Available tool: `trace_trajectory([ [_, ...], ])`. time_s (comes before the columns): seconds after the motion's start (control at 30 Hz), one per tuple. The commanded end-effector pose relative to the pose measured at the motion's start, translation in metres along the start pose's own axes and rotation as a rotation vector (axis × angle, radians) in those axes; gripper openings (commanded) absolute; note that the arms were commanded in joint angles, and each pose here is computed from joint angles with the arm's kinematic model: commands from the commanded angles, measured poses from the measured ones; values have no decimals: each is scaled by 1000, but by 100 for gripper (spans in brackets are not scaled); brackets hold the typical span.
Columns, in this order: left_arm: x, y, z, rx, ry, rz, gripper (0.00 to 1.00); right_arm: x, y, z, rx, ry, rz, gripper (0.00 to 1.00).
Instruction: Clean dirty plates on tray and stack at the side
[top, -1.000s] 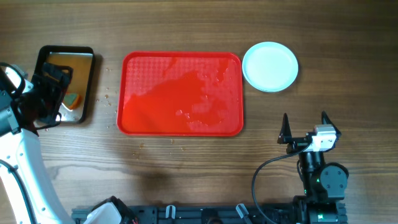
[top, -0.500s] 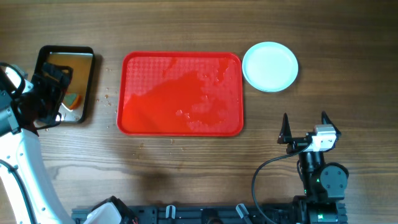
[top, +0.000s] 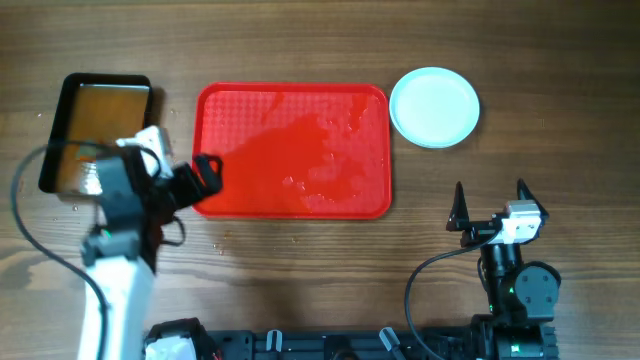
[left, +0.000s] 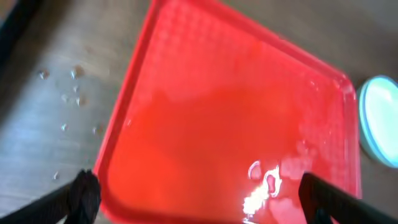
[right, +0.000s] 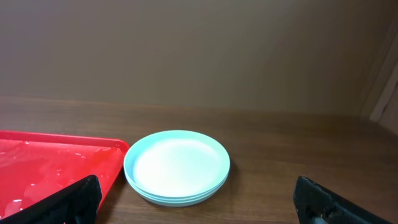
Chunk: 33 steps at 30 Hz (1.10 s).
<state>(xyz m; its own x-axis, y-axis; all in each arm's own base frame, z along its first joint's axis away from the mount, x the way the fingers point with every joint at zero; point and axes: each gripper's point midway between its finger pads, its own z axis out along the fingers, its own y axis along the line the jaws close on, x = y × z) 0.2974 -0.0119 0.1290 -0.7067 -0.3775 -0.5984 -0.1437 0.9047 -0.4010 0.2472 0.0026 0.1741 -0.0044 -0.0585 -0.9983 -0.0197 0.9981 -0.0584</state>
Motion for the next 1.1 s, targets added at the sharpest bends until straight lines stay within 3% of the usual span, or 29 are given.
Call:
trace_trajectory([
  [0.0,34,6,3,32,-91,63,100,-1,1,0,-7,-8,-18,100],
  [0.17,55,12,-1,83,-240,103,100,-1,1,0,-7,-9,-17,100],
  [0.33,45,1,-19,129,-413,162,100,-1,1,0,-7,-9,-17,100],
  [0.77,18,0,-56,82,-723,198,100,-1,1,0,-7,-9,-18,100],
  [0.93,19,-3,-55,92,-717,221,100,-1,1,0,-7,-8,-18,100],
  [1.07,20,-4,-55,45,-720,374,100,-1,1,0,-7,-8,-18,100],
])
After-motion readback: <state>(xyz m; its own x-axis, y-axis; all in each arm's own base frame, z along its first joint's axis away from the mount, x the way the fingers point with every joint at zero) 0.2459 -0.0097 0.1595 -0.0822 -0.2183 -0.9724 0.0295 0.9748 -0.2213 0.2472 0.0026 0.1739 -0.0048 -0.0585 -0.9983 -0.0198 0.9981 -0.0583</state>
